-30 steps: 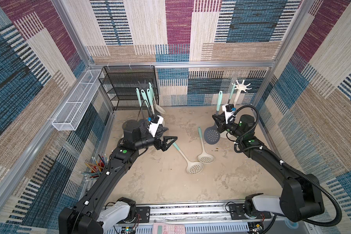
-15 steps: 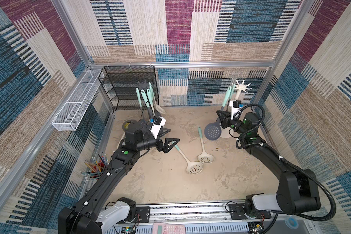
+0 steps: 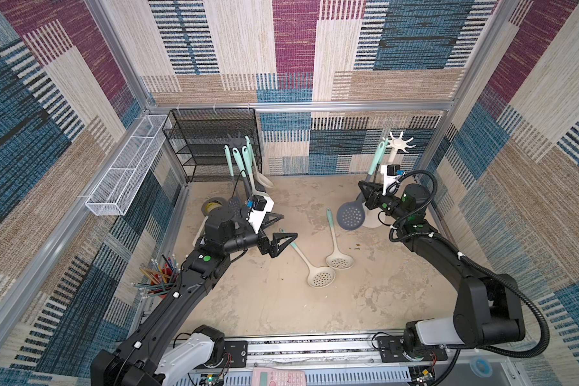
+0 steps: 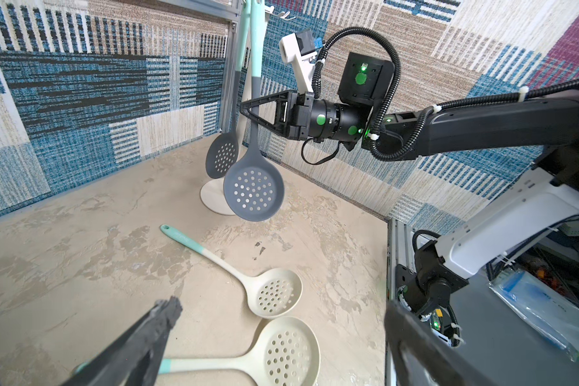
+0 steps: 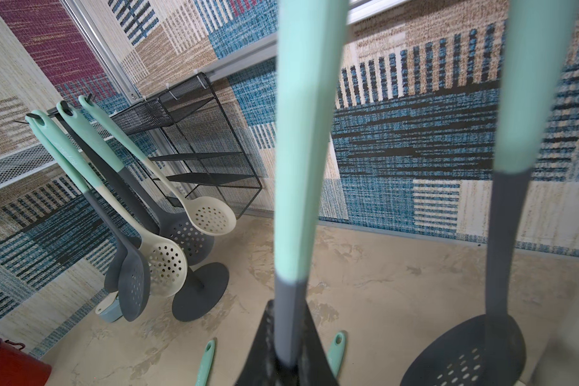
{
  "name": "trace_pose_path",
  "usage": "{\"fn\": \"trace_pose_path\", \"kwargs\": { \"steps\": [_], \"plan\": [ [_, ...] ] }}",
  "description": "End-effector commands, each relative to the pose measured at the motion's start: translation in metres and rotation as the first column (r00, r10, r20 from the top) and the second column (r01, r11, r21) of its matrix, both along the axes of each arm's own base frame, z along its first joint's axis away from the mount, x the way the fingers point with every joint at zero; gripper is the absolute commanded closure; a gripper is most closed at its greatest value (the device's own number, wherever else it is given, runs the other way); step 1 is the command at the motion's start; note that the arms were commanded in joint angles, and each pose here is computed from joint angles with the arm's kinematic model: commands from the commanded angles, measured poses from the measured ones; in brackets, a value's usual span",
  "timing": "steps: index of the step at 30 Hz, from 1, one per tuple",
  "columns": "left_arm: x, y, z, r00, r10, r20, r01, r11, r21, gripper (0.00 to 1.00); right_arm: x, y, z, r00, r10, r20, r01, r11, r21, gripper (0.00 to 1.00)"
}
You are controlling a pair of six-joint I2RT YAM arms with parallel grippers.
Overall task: Hang the skimmer on the kitchen utensil rack
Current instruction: Hang the skimmer on the rack.
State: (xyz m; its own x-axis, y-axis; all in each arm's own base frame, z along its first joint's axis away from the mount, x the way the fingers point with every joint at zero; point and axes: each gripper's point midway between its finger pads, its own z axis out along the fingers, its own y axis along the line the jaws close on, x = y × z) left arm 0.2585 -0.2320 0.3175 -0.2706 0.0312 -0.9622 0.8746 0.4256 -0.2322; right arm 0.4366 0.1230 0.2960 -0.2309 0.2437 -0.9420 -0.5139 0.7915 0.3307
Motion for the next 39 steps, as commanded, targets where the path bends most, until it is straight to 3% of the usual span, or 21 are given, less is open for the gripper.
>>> {"fn": "trace_pose_path", "kwargs": {
  "steps": [1,24,34,39],
  "plan": [
    [-0.003,0.000,0.014,0.995,-0.009,0.094,0.012,1.000,-0.028,0.00,0.002,-0.002,0.012,1.000,-0.006,0.030,0.005,0.999,0.035,1.00],
    [-0.003,0.004,0.017,0.991,0.029,0.131,-0.024,0.999,-0.039,0.00,0.004,-0.012,0.007,0.999,-0.052,-0.001,0.052,0.997,0.063,1.00],
    [-0.003,0.004,0.016,0.992,0.025,0.125,-0.021,0.999,-0.040,0.00,0.007,-0.017,-0.014,0.994,-0.083,-0.070,0.088,0.993,0.074,1.00],
    [-0.002,0.003,0.016,0.993,0.026,0.119,-0.021,0.999,-0.039,0.00,0.010,-0.020,-0.019,0.989,-0.108,-0.099,0.114,0.992,0.059,0.90]
  ]
}}
